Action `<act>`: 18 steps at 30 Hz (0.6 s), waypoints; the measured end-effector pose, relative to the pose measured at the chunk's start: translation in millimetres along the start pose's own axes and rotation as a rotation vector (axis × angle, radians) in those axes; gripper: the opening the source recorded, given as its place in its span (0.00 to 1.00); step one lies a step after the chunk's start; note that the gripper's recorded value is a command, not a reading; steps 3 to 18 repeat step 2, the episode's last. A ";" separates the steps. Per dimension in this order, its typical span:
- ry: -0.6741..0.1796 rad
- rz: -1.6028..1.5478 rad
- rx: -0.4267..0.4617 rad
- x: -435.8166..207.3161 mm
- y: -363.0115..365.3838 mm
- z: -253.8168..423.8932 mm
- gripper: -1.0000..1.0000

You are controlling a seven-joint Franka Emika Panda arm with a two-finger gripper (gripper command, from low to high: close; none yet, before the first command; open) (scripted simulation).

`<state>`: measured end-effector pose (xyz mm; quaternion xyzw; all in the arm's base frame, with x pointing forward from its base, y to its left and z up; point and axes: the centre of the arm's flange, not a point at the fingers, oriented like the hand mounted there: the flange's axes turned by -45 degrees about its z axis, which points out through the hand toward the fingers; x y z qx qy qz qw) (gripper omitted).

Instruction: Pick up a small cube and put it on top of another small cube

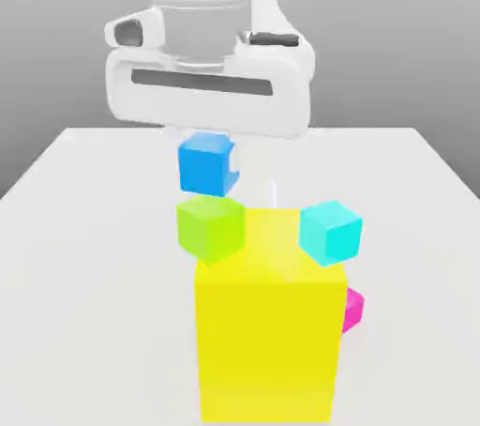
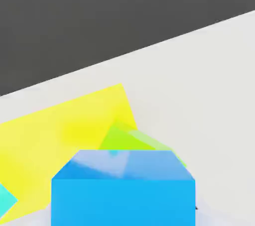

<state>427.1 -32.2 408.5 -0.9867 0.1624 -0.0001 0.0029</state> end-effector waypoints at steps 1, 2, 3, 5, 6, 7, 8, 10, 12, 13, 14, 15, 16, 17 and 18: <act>0.000 0.000 0.000 0.0 0.0 0.0 1.00; 0.000 0.000 0.000 0.0 0.0 0.0 1.00; 0.000 0.000 0.000 0.0 0.0 0.0 1.00; 0.000 0.000 0.000 0.0 0.0 0.0 1.00; 0.000 0.000 0.000 0.0 0.0 0.0 1.00; 0.000 0.000 0.000 0.0 0.0 0.0 1.00; 0.000 0.000 0.000 0.0 0.0 0.0 1.00; 0.000 0.000 0.000 0.0 0.0 0.0 1.00; 0.000 0.000 0.000 0.0 0.0 0.0 1.00; 0.000 0.000 0.000 0.0 0.0 0.0 1.00; 0.000 0.000 0.000 0.0 0.0 0.0 1.00; 0.000 0.000 0.000 0.0 0.0 0.0 1.00; 0.000 0.000 0.000 0.0 0.0 0.0 1.00; 0.000 0.000 0.000 0.0 0.0 0.0 1.00; 0.000 0.000 0.000 0.0 0.0 0.0 1.00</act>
